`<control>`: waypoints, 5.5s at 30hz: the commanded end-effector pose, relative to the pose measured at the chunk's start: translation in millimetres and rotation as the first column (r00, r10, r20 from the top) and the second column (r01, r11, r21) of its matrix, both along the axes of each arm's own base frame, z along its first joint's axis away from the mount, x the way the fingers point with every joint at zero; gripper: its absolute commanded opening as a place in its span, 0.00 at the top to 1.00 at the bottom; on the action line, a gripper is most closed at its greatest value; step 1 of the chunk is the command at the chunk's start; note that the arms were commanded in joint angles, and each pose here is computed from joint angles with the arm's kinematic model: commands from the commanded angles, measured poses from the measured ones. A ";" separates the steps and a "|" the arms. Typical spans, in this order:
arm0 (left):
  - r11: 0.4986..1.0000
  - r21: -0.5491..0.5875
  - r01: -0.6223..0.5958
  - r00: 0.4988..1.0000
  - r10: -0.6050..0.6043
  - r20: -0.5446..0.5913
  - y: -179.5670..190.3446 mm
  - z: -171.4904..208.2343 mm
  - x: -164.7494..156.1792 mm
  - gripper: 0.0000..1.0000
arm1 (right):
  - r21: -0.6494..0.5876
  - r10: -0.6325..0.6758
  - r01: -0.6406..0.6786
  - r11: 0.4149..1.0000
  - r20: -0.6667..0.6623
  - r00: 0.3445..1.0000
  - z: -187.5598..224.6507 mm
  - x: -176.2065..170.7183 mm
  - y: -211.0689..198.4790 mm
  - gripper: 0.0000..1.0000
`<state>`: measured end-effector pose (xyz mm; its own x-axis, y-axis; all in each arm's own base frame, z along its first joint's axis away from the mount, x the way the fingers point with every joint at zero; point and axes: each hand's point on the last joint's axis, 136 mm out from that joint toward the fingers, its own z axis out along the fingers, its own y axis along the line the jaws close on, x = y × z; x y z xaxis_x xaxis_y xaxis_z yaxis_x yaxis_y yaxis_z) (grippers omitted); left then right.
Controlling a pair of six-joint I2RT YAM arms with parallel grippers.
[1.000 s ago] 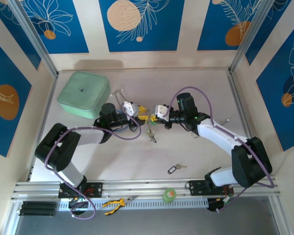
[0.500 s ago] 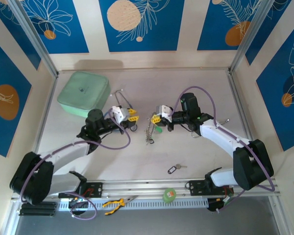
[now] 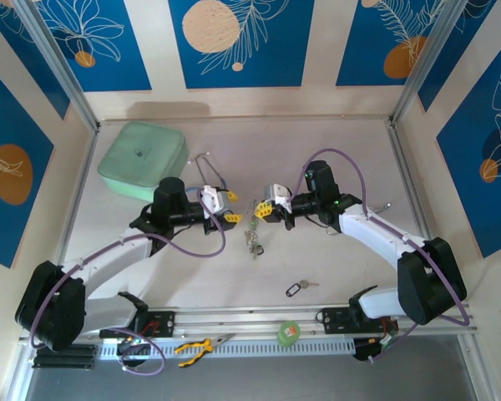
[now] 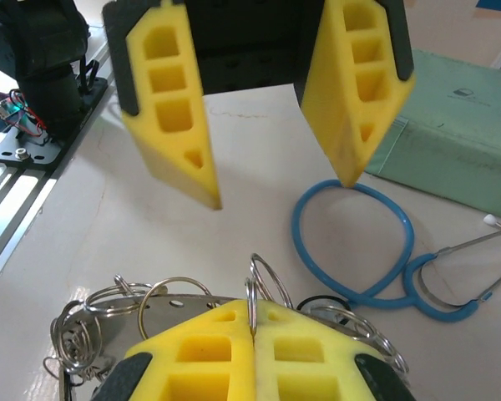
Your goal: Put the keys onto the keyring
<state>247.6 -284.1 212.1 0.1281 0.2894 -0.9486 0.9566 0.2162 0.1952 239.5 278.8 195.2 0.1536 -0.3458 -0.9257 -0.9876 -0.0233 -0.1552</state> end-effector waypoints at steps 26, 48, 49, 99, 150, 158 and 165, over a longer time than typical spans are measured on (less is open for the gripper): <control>0.968 -0.041 -0.246 0.969 0.247 0.014 -7.0 7.6 60.0 0.52 | -0.010 0.124 -0.123 0.992 0.022 0.992 12.6 -24.2 15.9 1.00; 0.995 0.093 0.042 0.991 -0.053 0.123 1.6 -15.6 -16.9 0.70 | -0.021 0.049 -0.048 0.999 0.059 0.997 12.6 -11.6 12.6 1.00; 0.995 0.087 0.051 0.990 -0.062 0.124 -0.1 -15.2 -17.6 0.69 | -0.022 0.052 -0.051 0.998 0.056 0.997 12.3 -12.3 12.9 1.00; 0.997 0.020 -0.068 0.986 0.064 0.154 6.3 28.6 -6.3 0.49 | -0.008 0.066 -0.066 0.998 0.163 0.984 24.9 -22.1 15.9 1.00; 0.997 0.043 0.063 0.998 -0.064 0.007 -11.2 -16.1 -18.7 1.00 | -0.083 -0.014 0.026 0.996 0.141 0.990 -2.7 -5.3 15.5 0.78; 0.998 0.045 0.051 0.999 -0.051 -0.008 -9.9 -23.6 -18.4 1.00 | -0.088 -0.005 0.016 0.996 0.122 0.993 -6.5 -6.9 16.4 0.88; 0.996 0.083 0.037 0.999 -0.035 -0.021 -8.6 -35.0 -15.0 1.00 | -0.118 -0.036 0.052 0.992 0.134 0.990 -15.3 -1.6 11.0 0.69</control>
<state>231.8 -289.5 175.5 0.0976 0.3676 -0.9249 0.9698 0.1738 0.1714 238.8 295.1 186.4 0.2630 -0.4478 -0.8546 -0.9578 -0.0144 -0.2872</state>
